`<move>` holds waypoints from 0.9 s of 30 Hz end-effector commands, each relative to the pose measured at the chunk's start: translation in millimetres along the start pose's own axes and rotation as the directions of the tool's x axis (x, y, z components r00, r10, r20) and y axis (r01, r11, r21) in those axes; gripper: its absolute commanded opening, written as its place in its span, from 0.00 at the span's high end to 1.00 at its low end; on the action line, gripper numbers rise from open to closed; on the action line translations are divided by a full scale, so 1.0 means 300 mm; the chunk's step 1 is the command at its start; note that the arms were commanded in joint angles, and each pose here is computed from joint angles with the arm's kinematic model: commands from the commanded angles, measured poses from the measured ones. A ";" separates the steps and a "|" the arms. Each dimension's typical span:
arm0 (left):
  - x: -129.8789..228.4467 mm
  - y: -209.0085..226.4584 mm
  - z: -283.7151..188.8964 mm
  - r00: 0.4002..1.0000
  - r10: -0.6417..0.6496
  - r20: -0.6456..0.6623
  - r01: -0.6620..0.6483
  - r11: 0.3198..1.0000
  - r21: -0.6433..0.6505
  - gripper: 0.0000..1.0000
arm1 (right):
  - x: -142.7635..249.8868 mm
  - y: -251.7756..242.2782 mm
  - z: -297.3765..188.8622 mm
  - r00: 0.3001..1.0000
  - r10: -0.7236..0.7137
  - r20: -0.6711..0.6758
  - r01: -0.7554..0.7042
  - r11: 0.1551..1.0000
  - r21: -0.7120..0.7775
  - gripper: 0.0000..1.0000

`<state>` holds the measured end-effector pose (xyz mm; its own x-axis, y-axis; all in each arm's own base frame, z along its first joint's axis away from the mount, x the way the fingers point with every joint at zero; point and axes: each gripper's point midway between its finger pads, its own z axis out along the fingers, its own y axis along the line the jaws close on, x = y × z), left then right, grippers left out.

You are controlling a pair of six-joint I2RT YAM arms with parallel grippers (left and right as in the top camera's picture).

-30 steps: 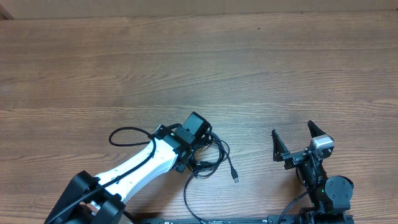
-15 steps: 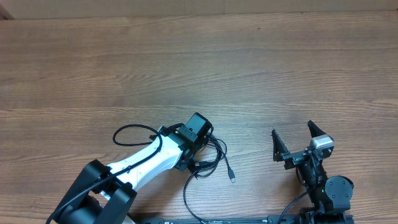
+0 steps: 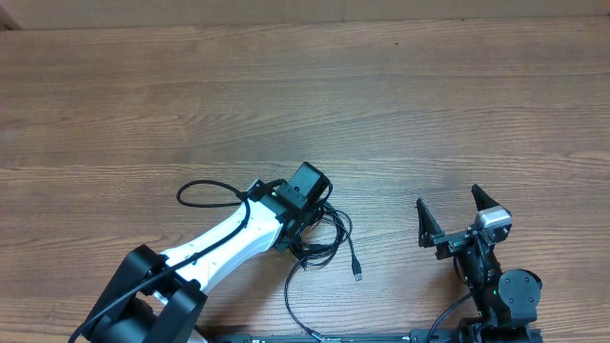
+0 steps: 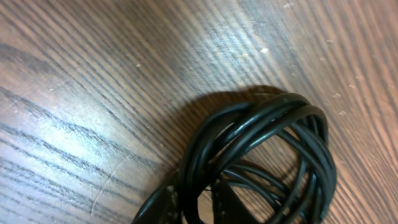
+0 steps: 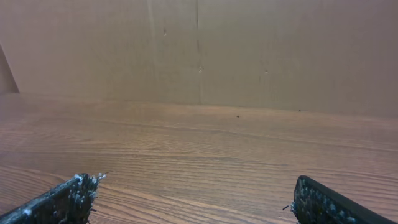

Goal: Untangle cables
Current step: 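Close the left gripper on the cable loops and lift them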

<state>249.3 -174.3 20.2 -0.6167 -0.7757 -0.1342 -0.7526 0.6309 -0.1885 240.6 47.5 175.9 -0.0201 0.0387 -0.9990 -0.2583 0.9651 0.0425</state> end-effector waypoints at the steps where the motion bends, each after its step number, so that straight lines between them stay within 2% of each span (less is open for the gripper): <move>1: -0.009 -0.049 -0.035 0.998 0.065 0.011 -0.065 0.998 0.012 0.89 | 0.005 -0.009 0.000 1.000 0.002 0.005 -0.002 1.000 0.013 0.00; 3: -0.012 -0.069 -0.053 0.995 0.102 0.012 -0.102 0.995 0.022 0.96 | 0.005 -0.009 0.000 1.000 0.002 0.005 -0.002 1.000 0.013 0.00; 10: 0.000 -0.189 -0.141 0.947 0.320 0.005 -0.319 0.941 0.116 0.96 | 0.005 -0.009 0.000 1.000 0.002 0.005 -0.002 1.000 0.013 0.00; 13: -0.002 -0.240 -0.194 0.901 0.432 0.029 -0.431 0.889 0.154 0.96 | 0.005 -0.009 0.000 1.000 0.002 0.005 -0.002 1.000 0.013 0.00; 16: 0.001 -0.296 -0.245 0.809 0.583 0.075 -0.585 0.786 0.198 0.96 | 0.005 -0.009 0.000 1.000 0.002 0.005 -0.002 1.000 0.013 0.00; 20: 0.019 -0.356 -0.313 0.622 0.770 0.138 -0.776 0.584 0.239 0.96 | 0.005 -0.009 0.000 1.000 0.002 0.005 -0.002 1.000 0.013 0.00; 27: 0.014 -0.386 -0.396 0.322 0.921 0.220 -0.940 0.283 0.192 0.96 | 0.006 -0.009 0.000 1.000 0.002 0.004 -0.002 1.000 0.013 0.00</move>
<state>303.0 -240.0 137.5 -0.9259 0.0831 -0.3686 0.1614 0.9690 -0.1870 240.6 47.4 175.9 -0.0201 0.0387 -0.9991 -0.2579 0.9652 0.0425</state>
